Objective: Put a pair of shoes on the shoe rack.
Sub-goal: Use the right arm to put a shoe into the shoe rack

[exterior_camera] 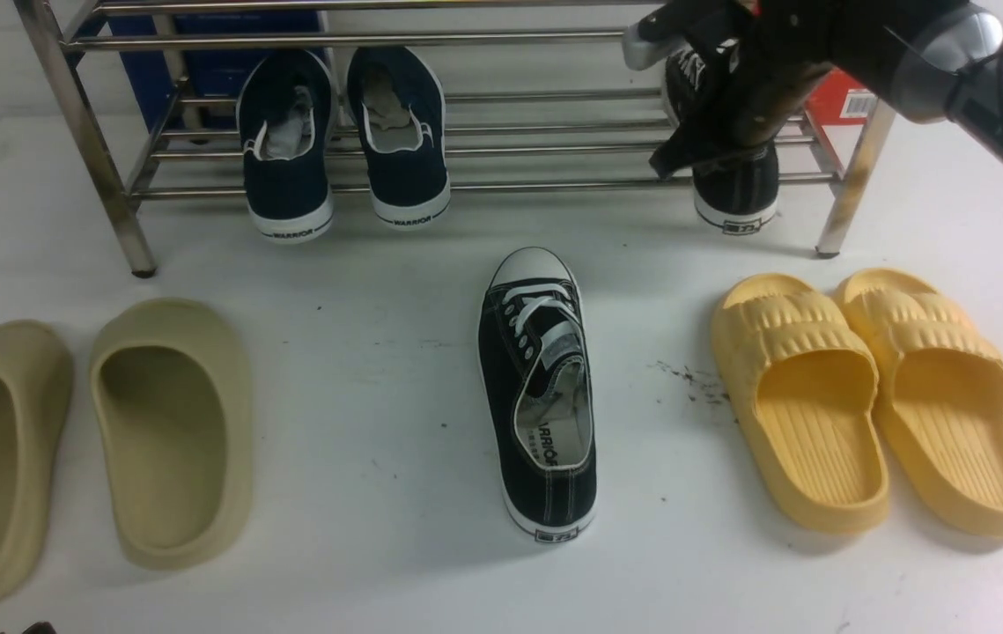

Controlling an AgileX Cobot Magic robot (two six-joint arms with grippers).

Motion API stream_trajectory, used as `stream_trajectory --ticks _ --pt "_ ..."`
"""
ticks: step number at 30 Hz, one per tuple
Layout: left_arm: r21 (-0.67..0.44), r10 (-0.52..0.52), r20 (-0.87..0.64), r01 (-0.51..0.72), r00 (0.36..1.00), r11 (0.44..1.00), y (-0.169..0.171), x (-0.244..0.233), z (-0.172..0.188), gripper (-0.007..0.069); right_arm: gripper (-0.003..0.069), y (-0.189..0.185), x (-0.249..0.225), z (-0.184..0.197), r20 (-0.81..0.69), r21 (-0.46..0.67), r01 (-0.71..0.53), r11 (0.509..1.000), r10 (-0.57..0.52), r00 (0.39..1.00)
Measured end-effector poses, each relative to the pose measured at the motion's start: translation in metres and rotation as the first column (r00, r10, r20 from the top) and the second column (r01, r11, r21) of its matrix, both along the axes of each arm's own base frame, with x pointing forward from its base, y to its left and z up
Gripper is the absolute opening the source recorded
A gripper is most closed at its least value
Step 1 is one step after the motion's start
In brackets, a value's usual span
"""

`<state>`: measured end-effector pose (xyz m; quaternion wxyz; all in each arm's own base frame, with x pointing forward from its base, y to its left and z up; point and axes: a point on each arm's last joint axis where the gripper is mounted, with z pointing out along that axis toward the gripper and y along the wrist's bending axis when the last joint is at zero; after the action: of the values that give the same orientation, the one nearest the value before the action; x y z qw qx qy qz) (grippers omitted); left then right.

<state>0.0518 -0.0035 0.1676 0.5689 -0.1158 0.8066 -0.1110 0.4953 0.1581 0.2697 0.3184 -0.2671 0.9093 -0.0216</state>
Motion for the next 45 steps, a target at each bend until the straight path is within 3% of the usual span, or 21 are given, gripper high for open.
stream_trajectory --ticks 10,15,19,20,21,25,30,35,45 --pt "0.0 0.0 0.0 0.0 1.0 1.0 0.0 0.0 0.0 0.0228 0.0031 0.002 -0.003 0.003 -0.016 0.03 -0.013 0.999 0.013 1.0" --pt "0.0 0.0 0.0 0.0 1.0 1.0 0.0 0.0 0.0 0.023 0.0071 0.0 -0.002 0.003 -0.01 0.02 0.013 1.0 -0.013 1.0" --pt "0.0 0.0 0.0 0.0 1.0 1.0 0.0 0.0 0.0 0.0237 0.02 -0.004 0.0 0.007 0.021 0.013 0.066 0.998 -0.066 0.998" --pt "0.0 0.0 0.0 0.0 1.0 1.0 0.0 0.0 0.0 0.0237 0.02 -0.003 0.0 0.007 0.023 0.015 0.068 0.998 -0.068 0.997" --pt "0.0 0.0 0.0 0.0 1.0 1.0 0.0 0.0 0.0 0.0237 0.0278 -0.005 0.0 0.009 0.035 0.016 0.082 0.997 -0.083 0.996" --pt "0.0 0.0 0.0 0.0 1.0 1.0 0.0 0.0 0.0 0.0239 0.0426 -0.006 -0.004 0.024 0.057 0.043 0.091 0.995 -0.094 0.994" --pt "0.0 0.0 0.0 0.0 1.0 1.0 0.0 0.0 0.0 0.0239 0.0487 -0.007 -0.022 0.054 0.033 0.106 0.093 0.99 -0.097 0.995" --pt "-0.001 0.0 0.0 0.0 1.0 1.0 0.0 0.0 0.0 0.0239 0.045 -0.009 -0.045 0.072 -0.083 0.123 0.1 0.987 -0.09 0.992" --pt "-0.001 0.0 0.0 0.0 1.0 1.0 0.0 0.0 0.0 0.0239 0.0028 -0.019 -0.087 0.099 -0.154 0.142 0.097 0.985 -0.075 0.985"
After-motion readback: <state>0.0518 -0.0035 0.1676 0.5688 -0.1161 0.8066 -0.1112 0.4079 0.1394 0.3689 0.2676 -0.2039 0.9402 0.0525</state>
